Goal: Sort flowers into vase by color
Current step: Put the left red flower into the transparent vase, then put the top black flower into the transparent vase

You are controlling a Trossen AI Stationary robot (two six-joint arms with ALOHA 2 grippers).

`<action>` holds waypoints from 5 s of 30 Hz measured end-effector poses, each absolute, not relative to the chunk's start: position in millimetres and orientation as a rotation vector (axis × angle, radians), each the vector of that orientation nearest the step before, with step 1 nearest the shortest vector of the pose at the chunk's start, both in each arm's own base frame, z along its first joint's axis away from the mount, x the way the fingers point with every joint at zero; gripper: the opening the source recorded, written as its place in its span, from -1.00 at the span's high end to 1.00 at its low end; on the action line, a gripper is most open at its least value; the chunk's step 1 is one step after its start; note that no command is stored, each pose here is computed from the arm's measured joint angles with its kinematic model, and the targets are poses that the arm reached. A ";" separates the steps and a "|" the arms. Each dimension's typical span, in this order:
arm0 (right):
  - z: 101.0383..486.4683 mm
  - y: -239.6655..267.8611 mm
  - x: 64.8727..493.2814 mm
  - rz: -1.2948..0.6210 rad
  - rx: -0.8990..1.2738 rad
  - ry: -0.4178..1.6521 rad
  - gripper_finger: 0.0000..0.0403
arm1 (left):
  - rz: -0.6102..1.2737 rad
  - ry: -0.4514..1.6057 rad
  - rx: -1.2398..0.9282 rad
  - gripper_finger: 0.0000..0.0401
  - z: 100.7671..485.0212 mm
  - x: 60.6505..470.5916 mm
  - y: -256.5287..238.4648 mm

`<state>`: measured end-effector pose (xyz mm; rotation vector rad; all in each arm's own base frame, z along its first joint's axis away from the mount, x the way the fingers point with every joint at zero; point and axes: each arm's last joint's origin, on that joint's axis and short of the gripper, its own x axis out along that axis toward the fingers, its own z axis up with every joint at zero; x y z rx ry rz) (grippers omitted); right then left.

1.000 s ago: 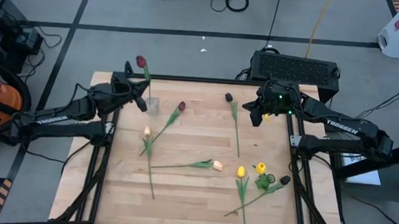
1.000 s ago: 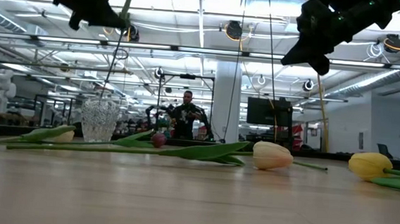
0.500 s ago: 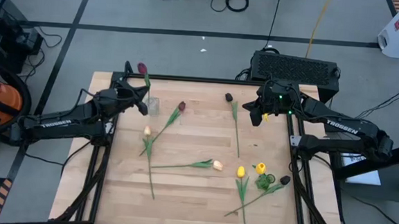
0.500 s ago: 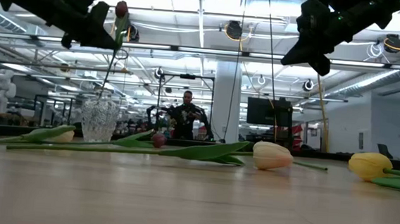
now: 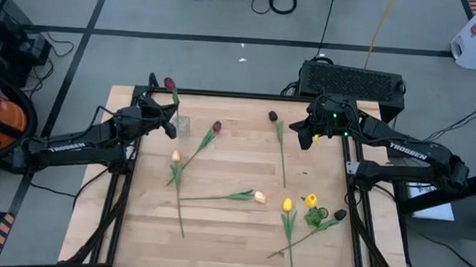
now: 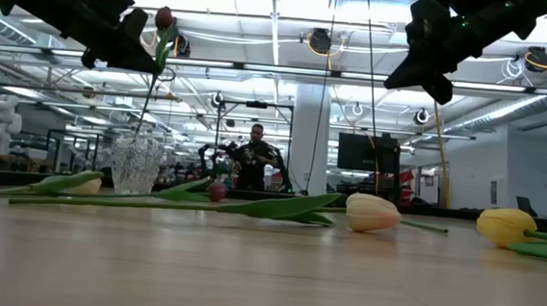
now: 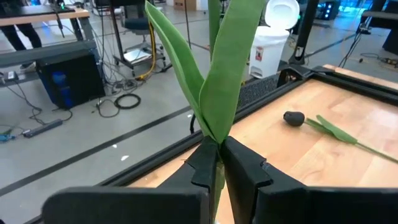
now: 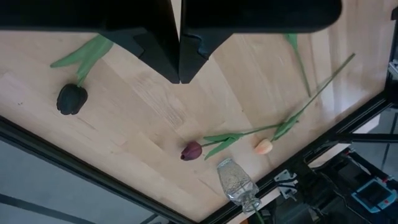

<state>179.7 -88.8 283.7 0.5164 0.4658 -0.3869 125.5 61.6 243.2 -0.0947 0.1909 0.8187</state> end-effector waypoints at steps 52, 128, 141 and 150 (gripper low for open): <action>283.5 -88.6 179.7 -0.368 0.467 0.477 1.00 | 0.695 0.466 -0.591 0.12 304.0 179.0 44.0; 219.5 -162.2 267.9 -0.929 0.815 1.235 0.91 | 0.661 0.618 -0.582 0.12 268.2 259.3 16.7; 200.2 -163.2 279.7 -0.867 0.872 1.271 0.36 | 0.620 0.648 -0.540 0.12 267.8 259.3 16.0; 178.7 -151.4 281.1 -0.865 0.890 1.244 0.01 | 0.599 0.658 -0.547 0.12 267.6 259.4 15.3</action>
